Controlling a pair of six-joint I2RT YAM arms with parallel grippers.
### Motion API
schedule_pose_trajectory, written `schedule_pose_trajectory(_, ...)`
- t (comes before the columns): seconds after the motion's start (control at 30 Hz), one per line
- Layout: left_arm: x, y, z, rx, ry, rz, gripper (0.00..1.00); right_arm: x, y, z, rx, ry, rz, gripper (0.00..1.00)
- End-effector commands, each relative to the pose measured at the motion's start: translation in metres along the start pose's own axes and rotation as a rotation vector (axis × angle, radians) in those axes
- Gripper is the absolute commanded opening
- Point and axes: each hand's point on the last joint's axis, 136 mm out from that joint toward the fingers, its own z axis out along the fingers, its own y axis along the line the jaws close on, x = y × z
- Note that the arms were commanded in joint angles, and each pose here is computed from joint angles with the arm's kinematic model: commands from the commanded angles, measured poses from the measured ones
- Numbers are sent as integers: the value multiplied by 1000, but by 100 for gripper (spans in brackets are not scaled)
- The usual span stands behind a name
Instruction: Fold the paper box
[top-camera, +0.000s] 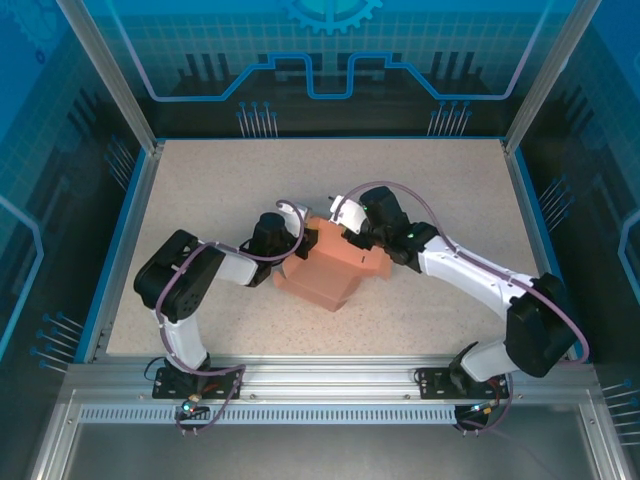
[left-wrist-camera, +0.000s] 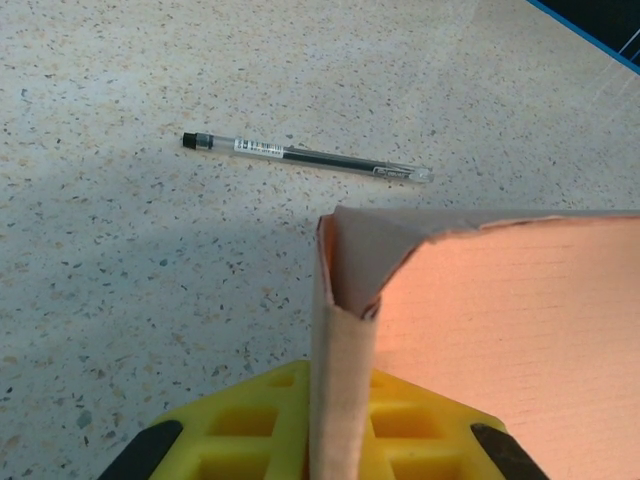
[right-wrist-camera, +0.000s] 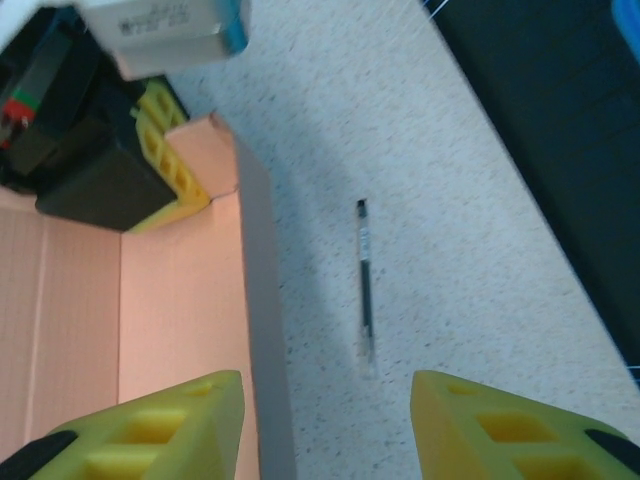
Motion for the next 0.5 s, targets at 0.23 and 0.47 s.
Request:
schedule_pose_trajectory(0.23, -16, -13, -9, 55, -57, 48, 15, 21, 5, 35, -43, 178, -52, 39)
schedule_pose_trajectory(0.47, -17, -12, -8, 48, -54, 45, 15, 21, 12, 47, -43, 214, -119, 15)
